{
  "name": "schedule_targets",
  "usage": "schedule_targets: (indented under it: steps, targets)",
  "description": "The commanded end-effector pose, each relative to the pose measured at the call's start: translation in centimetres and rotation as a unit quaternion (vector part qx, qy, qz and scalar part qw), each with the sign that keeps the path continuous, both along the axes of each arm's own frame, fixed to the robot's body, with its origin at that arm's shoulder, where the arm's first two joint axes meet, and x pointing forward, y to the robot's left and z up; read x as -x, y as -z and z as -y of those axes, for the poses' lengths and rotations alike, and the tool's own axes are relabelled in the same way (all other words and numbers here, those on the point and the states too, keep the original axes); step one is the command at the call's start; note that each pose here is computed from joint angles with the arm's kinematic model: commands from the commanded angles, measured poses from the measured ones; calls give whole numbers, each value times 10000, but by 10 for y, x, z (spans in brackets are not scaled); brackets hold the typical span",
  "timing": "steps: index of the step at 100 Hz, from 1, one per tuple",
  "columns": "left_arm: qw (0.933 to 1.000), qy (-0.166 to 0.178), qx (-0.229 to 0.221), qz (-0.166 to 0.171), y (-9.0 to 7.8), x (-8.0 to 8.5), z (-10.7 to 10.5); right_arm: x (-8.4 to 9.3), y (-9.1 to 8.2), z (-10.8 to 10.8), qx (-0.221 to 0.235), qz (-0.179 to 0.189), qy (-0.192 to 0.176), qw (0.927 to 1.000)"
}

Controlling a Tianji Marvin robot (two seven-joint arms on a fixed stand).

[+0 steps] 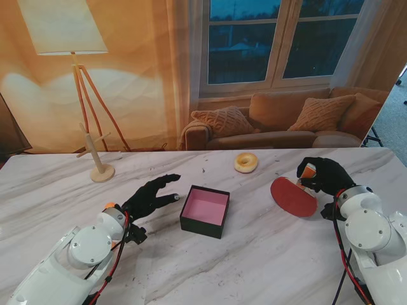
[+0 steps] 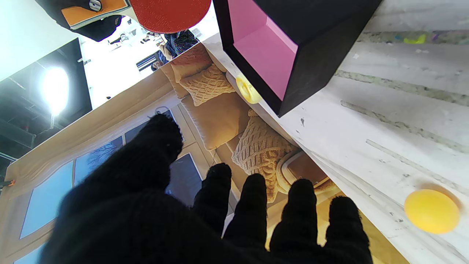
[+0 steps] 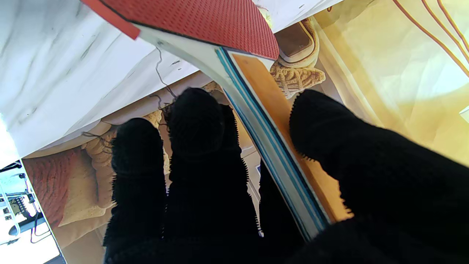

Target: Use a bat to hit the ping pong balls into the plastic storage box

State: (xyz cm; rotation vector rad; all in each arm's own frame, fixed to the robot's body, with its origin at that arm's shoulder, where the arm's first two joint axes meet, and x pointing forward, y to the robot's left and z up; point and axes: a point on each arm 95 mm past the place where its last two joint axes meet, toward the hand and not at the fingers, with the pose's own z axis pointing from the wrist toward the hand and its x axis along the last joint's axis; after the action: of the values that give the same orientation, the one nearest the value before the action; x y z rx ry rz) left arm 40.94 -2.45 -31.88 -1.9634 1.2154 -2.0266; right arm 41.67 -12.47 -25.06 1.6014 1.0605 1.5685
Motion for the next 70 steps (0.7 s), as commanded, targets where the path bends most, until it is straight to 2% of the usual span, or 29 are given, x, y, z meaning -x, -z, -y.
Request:
schedule_targets:
  steps: [1, 41, 58, 70]
  targets:
    - [10000, 58, 12, -79, 2, 1, 2, 2, 0, 0, -10, -9, -18, 10000]
    - [10000, 46, 19, -79, 2, 1, 2, -3, -1, 1, 189, 321, 15, 9993]
    - [9999, 51, 17, -89, 2, 1, 2, -4, 0, 2, 291, 325, -11, 9990]
    - [9999, 49, 26, -104, 2, 1, 2, -5, 4, 0, 134, 251, 47, 9996]
